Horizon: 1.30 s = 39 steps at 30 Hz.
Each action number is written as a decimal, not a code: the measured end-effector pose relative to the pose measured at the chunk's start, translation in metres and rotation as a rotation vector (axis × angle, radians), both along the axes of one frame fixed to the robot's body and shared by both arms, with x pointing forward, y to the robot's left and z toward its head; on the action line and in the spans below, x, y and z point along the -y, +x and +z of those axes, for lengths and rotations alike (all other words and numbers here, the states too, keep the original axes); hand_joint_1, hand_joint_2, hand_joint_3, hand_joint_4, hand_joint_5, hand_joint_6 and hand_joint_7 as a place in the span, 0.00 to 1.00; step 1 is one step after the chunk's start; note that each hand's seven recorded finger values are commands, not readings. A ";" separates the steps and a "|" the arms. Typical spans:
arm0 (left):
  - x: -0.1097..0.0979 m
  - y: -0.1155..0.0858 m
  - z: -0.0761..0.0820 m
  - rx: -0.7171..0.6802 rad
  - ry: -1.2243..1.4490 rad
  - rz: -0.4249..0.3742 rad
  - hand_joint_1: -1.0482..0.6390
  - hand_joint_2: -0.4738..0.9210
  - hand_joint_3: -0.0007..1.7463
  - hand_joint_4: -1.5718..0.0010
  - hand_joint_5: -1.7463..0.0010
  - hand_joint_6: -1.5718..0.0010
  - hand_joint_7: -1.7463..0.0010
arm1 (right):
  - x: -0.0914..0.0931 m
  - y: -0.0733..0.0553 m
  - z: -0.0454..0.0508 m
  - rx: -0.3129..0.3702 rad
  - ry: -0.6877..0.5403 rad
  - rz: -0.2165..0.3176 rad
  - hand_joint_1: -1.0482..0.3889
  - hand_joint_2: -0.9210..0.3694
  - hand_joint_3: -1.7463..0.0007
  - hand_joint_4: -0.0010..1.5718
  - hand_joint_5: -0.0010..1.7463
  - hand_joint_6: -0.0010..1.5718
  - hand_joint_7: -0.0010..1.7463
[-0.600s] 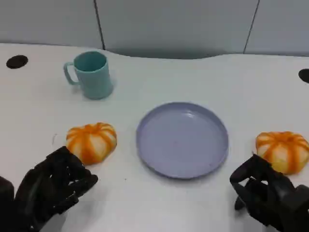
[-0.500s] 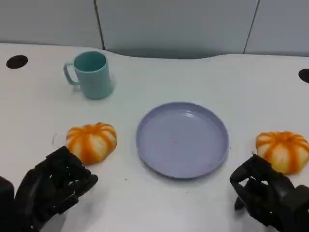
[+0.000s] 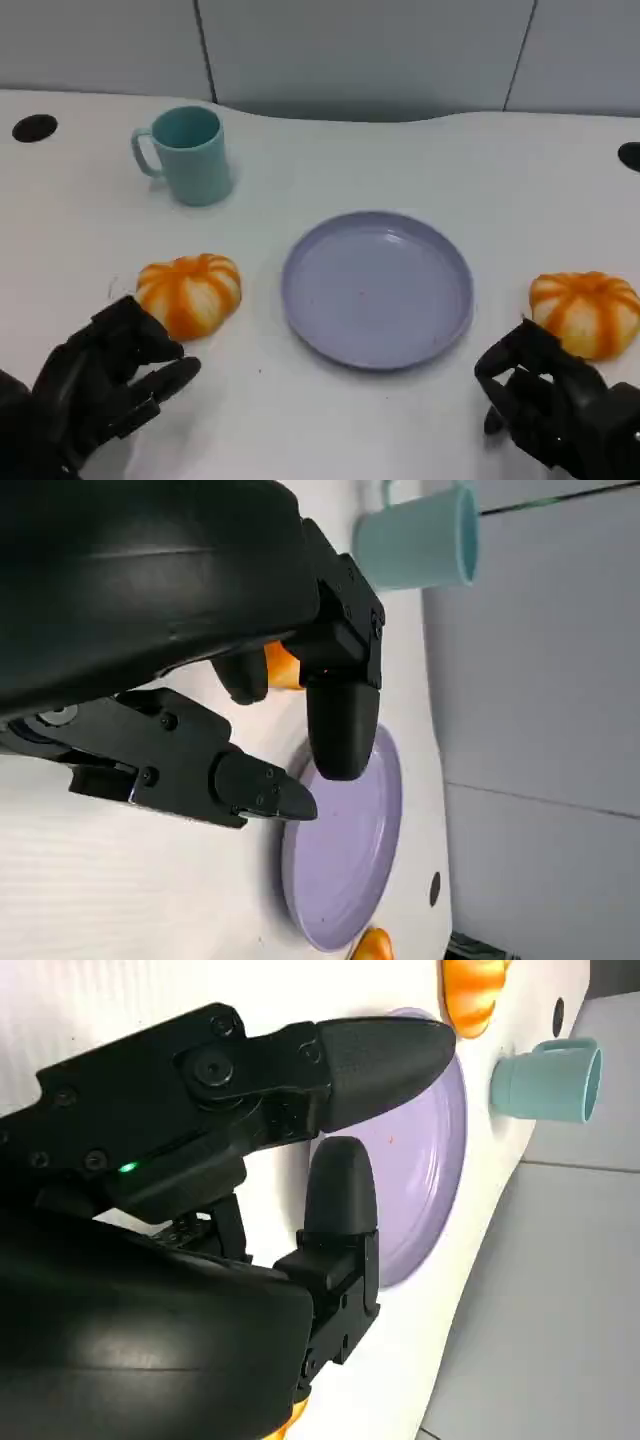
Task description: Grasp the bread from the table and place it into the plate.
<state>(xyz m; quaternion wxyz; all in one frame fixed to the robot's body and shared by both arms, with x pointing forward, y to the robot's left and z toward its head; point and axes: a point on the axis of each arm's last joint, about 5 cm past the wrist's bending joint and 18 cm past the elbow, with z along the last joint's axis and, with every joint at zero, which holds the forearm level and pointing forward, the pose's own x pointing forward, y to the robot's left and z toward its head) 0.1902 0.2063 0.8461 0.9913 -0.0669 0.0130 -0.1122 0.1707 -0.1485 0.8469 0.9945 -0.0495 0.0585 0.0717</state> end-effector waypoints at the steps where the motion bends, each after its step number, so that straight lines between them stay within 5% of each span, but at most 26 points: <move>1: 0.000 0.000 0.001 0.020 0.024 0.004 0.54 0.98 0.04 0.55 0.00 0.66 0.00 | 0.000 0.001 -0.0004 -0.002 0.001 0.001 0.53 0.00 0.81 0.40 1.00 0.25 1.00; 9: 0.007 0.003 0.020 0.239 0.318 0.030 0.54 0.99 0.04 0.53 0.00 0.69 0.00 | -0.002 0.002 -0.0002 0.004 0.005 0.002 0.53 0.00 0.81 0.38 1.00 0.25 1.00; 14: 0.009 0.006 0.035 0.337 0.579 0.010 0.45 0.98 0.02 0.63 0.00 0.76 0.01 | -0.003 0.002 -0.0002 0.009 0.006 0.004 0.52 0.00 0.81 0.38 1.00 0.25 1.00; 19: 0.005 0.012 0.053 0.427 1.000 -0.049 0.34 0.98 0.00 0.79 0.07 0.79 0.21 | -0.004 0.003 -0.0007 0.007 0.006 0.008 0.52 0.00 0.81 0.39 1.00 0.25 1.00; 20: 0.005 0.013 0.057 0.437 1.051 -0.058 0.32 0.98 0.00 0.81 0.12 0.80 0.29 | -0.004 0.003 -0.0009 0.006 0.006 0.008 0.52 0.00 0.81 0.39 1.00 0.25 1.00; 22: 0.005 0.015 0.061 0.443 1.109 -0.069 0.27 0.98 0.00 0.86 0.40 0.69 0.77 | -0.004 0.003 -0.0012 0.006 0.007 0.009 0.53 0.00 0.81 0.39 1.00 0.25 1.00; 24: 0.006 0.019 0.066 0.443 1.188 -0.115 0.25 0.98 0.00 0.88 0.54 0.68 0.93 | -0.004 0.003 -0.0015 0.007 0.011 0.008 0.54 0.00 0.81 0.40 1.00 0.26 1.00; 27: 0.007 0.025 0.073 0.432 1.282 -0.169 0.20 0.99 0.00 0.93 0.77 0.79 0.99 | -0.005 0.003 -0.0016 0.018 0.020 0.007 0.54 0.00 0.81 0.40 1.00 0.26 1.00; 31: 0.009 0.029 0.075 0.414 1.328 -0.202 0.19 0.99 0.00 0.92 0.83 0.81 1.00 | -0.005 0.002 -0.0041 0.014 0.032 0.002 0.54 0.00 0.81 0.41 1.00 0.26 1.00; 33: 0.010 0.032 0.076 0.406 1.343 -0.224 0.13 0.99 0.00 0.98 0.96 0.92 0.99 | -0.005 0.001 -0.0045 0.014 0.033 -0.001 0.54 0.00 0.81 0.39 1.00 0.26 1.00; 39: 0.015 0.055 0.077 0.318 1.470 -0.333 0.10 1.00 0.00 1.00 1.00 0.98 1.00 | -0.005 0.001 -0.0047 0.023 0.032 0.007 0.55 0.00 0.81 0.39 1.00 0.25 1.00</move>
